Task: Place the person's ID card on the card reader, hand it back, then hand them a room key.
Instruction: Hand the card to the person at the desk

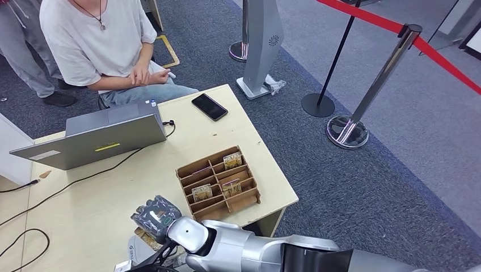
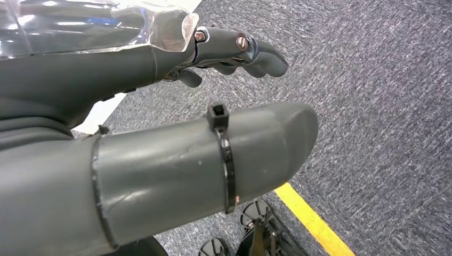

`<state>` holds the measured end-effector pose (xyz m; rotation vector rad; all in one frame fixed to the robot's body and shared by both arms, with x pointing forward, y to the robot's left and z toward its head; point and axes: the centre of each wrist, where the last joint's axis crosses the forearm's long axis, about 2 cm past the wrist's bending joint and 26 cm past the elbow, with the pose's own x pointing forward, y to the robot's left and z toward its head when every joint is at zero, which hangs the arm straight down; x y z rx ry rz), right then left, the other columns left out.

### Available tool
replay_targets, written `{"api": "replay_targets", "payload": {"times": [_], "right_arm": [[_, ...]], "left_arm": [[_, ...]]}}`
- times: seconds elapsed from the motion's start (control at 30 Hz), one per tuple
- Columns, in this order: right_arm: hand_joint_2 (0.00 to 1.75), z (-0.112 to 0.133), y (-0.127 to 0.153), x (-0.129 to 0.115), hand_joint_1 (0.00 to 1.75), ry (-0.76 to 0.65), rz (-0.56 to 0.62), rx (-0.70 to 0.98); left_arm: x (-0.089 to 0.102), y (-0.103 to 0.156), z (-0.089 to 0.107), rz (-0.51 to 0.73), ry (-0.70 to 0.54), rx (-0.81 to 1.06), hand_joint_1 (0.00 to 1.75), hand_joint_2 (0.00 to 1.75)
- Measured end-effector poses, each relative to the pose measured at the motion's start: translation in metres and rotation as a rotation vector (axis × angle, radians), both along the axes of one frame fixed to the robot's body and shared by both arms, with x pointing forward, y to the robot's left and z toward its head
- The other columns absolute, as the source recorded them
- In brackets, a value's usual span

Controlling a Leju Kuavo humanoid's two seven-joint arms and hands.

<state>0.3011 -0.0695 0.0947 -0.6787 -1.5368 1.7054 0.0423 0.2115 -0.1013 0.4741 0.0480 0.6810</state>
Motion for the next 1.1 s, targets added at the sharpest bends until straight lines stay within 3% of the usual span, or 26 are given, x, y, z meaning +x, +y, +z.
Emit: {"api": "replay_targets", "payload": {"times": [0.2, 0.5, 0.7, 0.8, 1.1], "right_arm": [[1.75, 0.035, -0.009, 0.019, 1.75, 0.007, 0.009, 0.238], [1.75, 0.055, -0.019, 0.029, 1.75, -0.049, -0.006, 0.32], [1.75, 0.081, -0.032, 0.034, 1.75, -0.123, 0.012, 0.519], [1.75, 0.101, -0.045, 0.041, 1.75, -0.213, 0.008, 0.608], [1.75, 0.18, -0.088, 0.095, 1.75, -0.718, -0.086, 0.686]], "left_arm": [[0.0, 0.0, 0.0, -0.004, 0.0, 0.001, 0.0, 0.0], [0.0, 0.0, 0.0, -0.009, -0.001, 0.002, 0.0, 0.0], [-0.001, 0.001, 0.0, -0.024, -0.012, 0.013, 0.0, 0.0], [-0.001, 0.001, 0.0, -0.033, -0.017, 0.013, 0.0, 0.0], [0.002, 0.006, -0.001, -0.071, -0.018, 0.019, 0.0, 0.0]]}}
